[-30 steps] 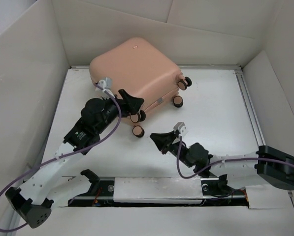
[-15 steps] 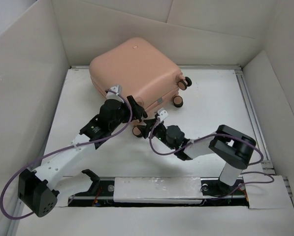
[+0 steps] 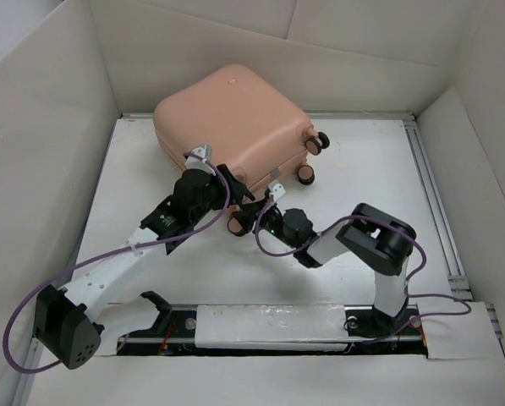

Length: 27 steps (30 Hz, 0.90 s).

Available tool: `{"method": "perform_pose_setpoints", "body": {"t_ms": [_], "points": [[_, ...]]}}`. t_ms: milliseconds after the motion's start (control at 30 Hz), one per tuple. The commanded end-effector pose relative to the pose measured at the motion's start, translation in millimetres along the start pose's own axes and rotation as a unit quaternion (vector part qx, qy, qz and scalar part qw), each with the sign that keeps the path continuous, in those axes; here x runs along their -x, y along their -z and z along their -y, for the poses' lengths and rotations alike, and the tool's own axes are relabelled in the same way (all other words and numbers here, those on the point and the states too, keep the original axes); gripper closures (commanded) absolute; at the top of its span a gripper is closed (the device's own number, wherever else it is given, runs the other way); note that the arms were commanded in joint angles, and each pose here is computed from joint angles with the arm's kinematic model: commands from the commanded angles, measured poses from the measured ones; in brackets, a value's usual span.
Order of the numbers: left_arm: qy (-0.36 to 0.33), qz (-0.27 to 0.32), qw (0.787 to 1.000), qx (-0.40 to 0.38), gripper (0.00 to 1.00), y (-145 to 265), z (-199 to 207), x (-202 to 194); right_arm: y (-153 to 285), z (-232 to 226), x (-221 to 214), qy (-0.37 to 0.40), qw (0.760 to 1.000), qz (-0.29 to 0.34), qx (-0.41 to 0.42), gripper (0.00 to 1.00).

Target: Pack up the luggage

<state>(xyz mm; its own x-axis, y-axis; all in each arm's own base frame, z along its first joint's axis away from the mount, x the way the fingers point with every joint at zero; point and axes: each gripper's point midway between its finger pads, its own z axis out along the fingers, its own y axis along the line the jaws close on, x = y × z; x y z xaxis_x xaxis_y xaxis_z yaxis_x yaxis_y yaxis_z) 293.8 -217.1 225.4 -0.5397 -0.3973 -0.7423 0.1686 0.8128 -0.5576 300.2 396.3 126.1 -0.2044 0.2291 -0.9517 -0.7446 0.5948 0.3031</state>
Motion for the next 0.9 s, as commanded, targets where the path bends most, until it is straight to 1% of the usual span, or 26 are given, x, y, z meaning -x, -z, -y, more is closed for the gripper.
{"method": "perform_pose_setpoints", "body": {"t_ms": [0,67,133,167,233,300,333,400,433,467,500,600,633,667,800,833,867], "points": [[0.011,0.019,0.999,-0.027,0.51,-5.7,13.2,9.7,-11.2,-13.4,57.1,-0.022,0.993,0.11,0.049,0.53],[0.012,0.02,0.999,-0.035,0.54,-5.6,16.6,10.8,-11.1,-12.1,62.3,-0.027,0.991,0.126,0.045,0.53],[0.011,0.014,0.999,-0.036,0.54,-8.4,15.4,6.2,-10.7,-11.6,64.6,-0.034,0.988,0.141,0.047,0.53],[0.011,0.014,0.999,-0.036,0.56,-8.4,15.3,6.1,-10.7,-8.8,62.1,-0.032,0.988,0.141,0.05,0.53],[0.012,0.018,0.999,-0.039,0.6,-8.5,16.8,7.9,-11.0,-11.0,67.8,-0.045,0.985,0.154,0.066,0.53],[0.012,0.018,0.999,-0.039,0.61,-8.5,16.8,7.9,-9.3,-17.2,75.3,-0.058,0.978,0.176,0.094,0.57],[0.012,0.018,0.999,-0.039,0.61,-8.5,16.8,7.9,-9.8,-12.1,72.6,-0.064,0.979,0.173,0.089,0.57],[0.012,0.018,0.999,-0.039,0.61,-8.5,16.8,7.9,-10.6,-23.6,82.4,-0.069,0.972,0.19,0.121,0.58],[0.012,0.018,0.999,-0.039,0.61,-8.5,16.8,7.9,-10.2,-19.4,83.1,-0.072,0.971,0.194,0.119,0.58],[0.011,0.012,0.999,-0.035,0.61,-8.4,14.6,5.3,-9.9,-21.0,82.3,-0.07,0.971,0.192,0.123,0.56],[0.011,0.015,0.999,-0.031,0.61,-8.7,13.4,6.3,-8.2,-24.3,92.1,-0.069,0.969,0.201,0.127,0.55],[0.011,0.018,0.999,-0.028,0.61,-9.0,12.1,7.3,1.1,-27.0,93.6,-0.069,0.969,0.197,0.13,0.5],[0.011,0.018,0.999,-0.028,0.61,-9.0,12.1,7.3,3.1,-29.9,103.8,-0.061,0.967,0.208,0.133,0.5],[0.011,0.015,0.999,-0.031,0.61,-8.7,13.3,6.3,6.1,-29.7,102.9,-0.062,0.968,0.205,0.132,0.48],[0.011,0.016,0.999,-0.038,0.61,-8.5,16.3,7.3,9.6,-38.1,111.4,-0.056,0.964,0.21,0.15,0.48],[0.011,0.016,0.999,-0.038,0.61,-8.5,16.3,7.3,9.9,-39.8,110.6,-0.055,0.964,0.208,0.155,0.55],[0.011,0.012,0.999,-0.035,0.61,-9.3,13.1,3.3,8.7,-40.8,113.7,-0.054,0.963,0.212,0.156,0.57]]}}
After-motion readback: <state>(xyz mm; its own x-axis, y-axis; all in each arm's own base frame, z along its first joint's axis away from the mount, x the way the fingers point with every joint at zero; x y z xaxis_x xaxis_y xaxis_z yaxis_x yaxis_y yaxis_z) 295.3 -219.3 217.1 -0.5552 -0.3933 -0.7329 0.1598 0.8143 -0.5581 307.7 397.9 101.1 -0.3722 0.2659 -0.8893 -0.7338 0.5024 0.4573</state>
